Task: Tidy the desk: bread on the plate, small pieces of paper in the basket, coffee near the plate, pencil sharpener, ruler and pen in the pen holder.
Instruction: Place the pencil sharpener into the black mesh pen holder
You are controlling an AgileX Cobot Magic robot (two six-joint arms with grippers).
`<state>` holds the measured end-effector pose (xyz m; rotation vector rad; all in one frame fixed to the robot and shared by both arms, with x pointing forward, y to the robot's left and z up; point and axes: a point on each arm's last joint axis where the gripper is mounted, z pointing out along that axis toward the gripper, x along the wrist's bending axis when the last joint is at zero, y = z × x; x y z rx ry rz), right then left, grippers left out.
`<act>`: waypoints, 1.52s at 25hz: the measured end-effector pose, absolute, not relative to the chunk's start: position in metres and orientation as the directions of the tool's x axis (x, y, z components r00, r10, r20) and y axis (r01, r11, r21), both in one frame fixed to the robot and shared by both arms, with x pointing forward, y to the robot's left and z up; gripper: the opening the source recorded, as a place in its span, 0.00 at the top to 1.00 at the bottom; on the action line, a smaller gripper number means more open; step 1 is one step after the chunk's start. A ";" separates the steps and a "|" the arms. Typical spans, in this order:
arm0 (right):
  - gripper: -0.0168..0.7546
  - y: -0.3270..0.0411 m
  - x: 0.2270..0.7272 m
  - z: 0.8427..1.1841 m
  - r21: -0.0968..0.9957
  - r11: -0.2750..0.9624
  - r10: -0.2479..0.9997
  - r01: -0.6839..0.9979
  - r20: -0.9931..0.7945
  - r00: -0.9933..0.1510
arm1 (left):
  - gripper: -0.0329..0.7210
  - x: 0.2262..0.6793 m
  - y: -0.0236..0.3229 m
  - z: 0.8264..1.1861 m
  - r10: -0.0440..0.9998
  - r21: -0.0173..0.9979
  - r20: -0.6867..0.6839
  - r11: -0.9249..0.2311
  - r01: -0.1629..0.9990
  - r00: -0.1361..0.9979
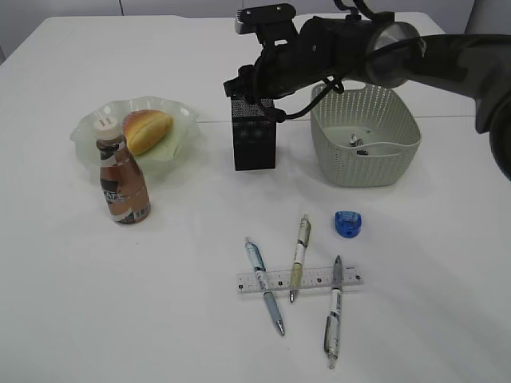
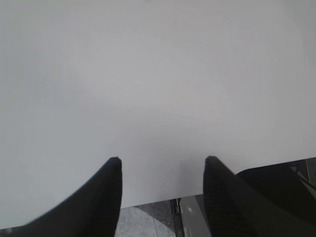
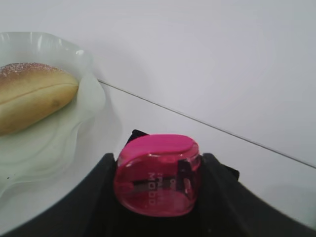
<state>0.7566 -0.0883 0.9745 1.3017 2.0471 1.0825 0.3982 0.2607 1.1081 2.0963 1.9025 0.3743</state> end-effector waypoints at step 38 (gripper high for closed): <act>0.35 -0.088 0.756 0.972 0.811 0.237 0.901 0.534 0.022 -0.433 | 0.45 0.398 0.261 1.108 0.995 0.378 0.001 -0.090 0.921 0.097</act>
